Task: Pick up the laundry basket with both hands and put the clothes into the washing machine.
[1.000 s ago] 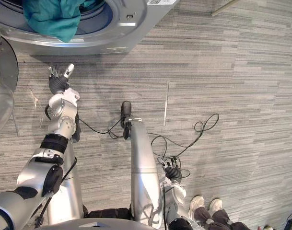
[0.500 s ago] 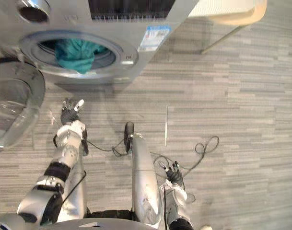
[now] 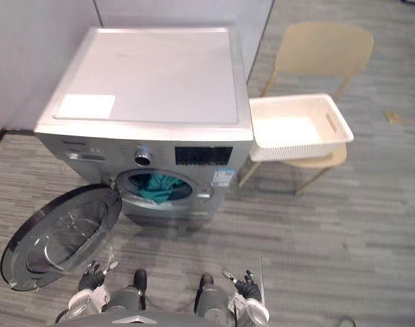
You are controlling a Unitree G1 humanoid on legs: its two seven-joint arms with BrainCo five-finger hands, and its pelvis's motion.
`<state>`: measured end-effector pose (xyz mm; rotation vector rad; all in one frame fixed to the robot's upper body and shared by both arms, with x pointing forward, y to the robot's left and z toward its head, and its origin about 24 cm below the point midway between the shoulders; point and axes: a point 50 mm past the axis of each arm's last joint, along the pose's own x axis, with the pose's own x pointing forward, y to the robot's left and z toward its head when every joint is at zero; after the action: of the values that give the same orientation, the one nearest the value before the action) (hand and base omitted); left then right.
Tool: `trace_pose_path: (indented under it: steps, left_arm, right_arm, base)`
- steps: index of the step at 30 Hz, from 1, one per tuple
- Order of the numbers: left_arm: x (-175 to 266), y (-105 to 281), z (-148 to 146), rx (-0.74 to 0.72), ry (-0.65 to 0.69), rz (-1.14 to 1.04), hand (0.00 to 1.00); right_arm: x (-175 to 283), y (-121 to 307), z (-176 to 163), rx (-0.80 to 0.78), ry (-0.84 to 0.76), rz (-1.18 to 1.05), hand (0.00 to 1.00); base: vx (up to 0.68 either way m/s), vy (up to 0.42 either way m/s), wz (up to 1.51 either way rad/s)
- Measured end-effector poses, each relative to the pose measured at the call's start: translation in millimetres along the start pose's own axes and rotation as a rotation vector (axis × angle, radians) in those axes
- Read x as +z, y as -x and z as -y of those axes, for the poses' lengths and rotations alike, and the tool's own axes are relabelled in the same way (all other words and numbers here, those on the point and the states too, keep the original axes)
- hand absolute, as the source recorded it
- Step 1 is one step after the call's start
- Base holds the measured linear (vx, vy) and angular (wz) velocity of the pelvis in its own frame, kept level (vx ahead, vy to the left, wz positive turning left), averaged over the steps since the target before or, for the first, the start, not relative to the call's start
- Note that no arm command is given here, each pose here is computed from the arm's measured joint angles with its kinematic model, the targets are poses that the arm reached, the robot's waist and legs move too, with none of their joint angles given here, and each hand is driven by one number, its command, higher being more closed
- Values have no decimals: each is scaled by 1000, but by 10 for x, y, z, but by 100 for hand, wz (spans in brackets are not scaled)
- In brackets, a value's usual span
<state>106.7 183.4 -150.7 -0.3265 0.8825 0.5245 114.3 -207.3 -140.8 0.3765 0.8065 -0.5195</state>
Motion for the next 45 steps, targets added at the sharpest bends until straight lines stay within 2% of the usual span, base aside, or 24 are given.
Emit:
trace_pose_path:
  steps: [5,8,11,16,19,23,26,28,31,33,36,39,42,44,45]
  left_arm:
    - [-98,25,-80,38,-6,-39,0]
    - [-25,15,-100,55,23,-9,0]
    - [-79,42,-130,60,8,-19,0]
    - [-144,27,-127,21,-167,-69,0]
    - [-6,-32,-250,25,-308,-44,0]
    - [171,-70,129,-107,-415,52,0]
    - [186,-57,200,-141,-453,83,0]
    - [151,-63,121,-124,-471,61,0]
    - [-26,-21,-166,-62,-495,-19,0]
    - [15,-33,-259,-34,-490,-15,0]
    - [14,-28,-243,-31,-464,-11,0]
    - [174,-41,-299,-18,-436,48,0]
    - [302,-16,-89,-66,-321,126,0]
    - [515,36,86,-96,-174,232,0]
    - [595,51,113,-98,-143,267,0]
  right_arm:
    - [-49,-41,-13,-2,39,-49,0]
    - [17,-114,-241,47,61,-54,0]
    - [-8,-112,-269,49,49,-73,0]
    - [-2,-123,-75,-38,-37,-82,0]
    - [-142,-100,-85,-47,-46,-147,0]
    - [-197,-71,100,-110,-77,-169,0]
    - [-155,-79,158,-128,-95,-151,0]
    - [-117,-100,115,-116,-95,-140,0]
    - [-139,-91,99,-112,-95,-144,0]
    - [-214,-56,132,-122,-96,-164,0]
    - [-204,-48,190,-131,-70,-159,0]
    - [-425,59,228,-144,-77,-220,0]
    - [-511,121,315,-166,-74,-242,0]
    - [-537,143,347,-175,-73,-248,0]
    - [-534,139,338,-172,-72,-247,0]
  base:
    - [-26,20,88]
    - [-143,59,59]
    - [-161,165,17]
    - [-134,314,39]
    - [-16,179,38]
    - [-29,292,83]
    - [-106,280,27]
    - [-169,132,-29]
    - [-215,18,-27]
    - [-140,-51,0]
    - [-126,-74,17]
    - [-41,-103,45]
    - [2,-49,34]
    - [54,62,8]
    - [91,123,-20]
